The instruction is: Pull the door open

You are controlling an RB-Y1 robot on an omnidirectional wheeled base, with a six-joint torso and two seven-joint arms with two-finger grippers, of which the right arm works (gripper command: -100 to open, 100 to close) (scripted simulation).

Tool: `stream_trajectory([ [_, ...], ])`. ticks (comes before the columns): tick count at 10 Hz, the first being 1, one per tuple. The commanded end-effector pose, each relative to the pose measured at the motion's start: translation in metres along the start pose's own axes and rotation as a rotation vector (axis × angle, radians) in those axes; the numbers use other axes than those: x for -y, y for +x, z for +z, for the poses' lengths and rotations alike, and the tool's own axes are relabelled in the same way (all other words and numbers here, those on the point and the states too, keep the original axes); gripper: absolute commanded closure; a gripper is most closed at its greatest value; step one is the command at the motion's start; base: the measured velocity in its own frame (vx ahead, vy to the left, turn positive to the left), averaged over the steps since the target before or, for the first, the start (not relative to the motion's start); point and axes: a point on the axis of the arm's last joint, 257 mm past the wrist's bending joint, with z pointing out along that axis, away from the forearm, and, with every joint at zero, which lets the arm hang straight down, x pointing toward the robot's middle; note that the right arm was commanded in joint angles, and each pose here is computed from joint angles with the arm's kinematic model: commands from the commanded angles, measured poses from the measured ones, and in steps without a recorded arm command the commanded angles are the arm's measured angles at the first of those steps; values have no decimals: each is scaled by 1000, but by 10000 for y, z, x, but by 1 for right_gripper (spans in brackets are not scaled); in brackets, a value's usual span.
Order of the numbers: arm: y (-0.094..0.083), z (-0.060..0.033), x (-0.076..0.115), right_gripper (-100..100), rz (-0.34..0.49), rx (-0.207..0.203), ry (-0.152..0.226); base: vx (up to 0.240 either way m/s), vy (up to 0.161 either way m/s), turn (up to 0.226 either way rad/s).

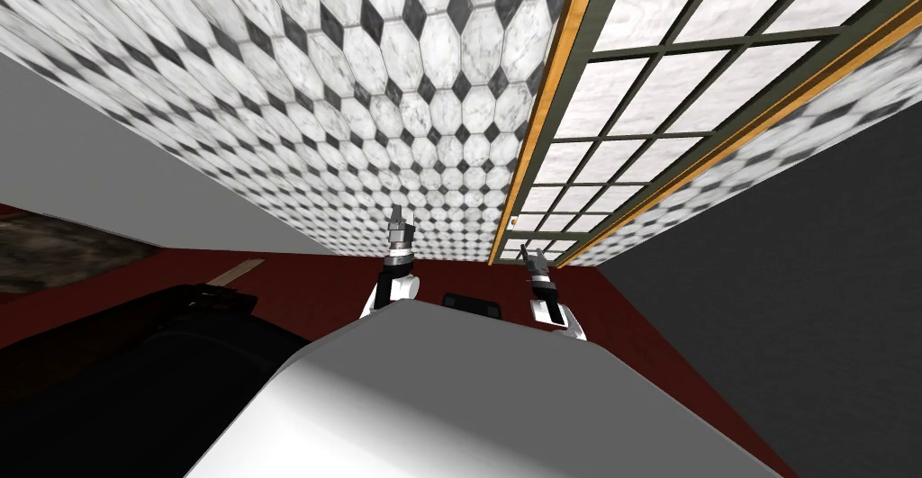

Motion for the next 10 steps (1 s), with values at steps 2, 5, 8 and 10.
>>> stream_trajectory([
  [2, 160, -34, 100, -100, -62, -33, 13, 90, -25, 34],
  [5, 334, -85, 198, -100, -125, -72, 25, 94, -37, 35],
  [8, 488, -138, 280, -100, -182, -107, 34, 91, -29, 32],
  [10, 579, -172, 325, -100, -215, -128, 38, 86, -42, 29],
])
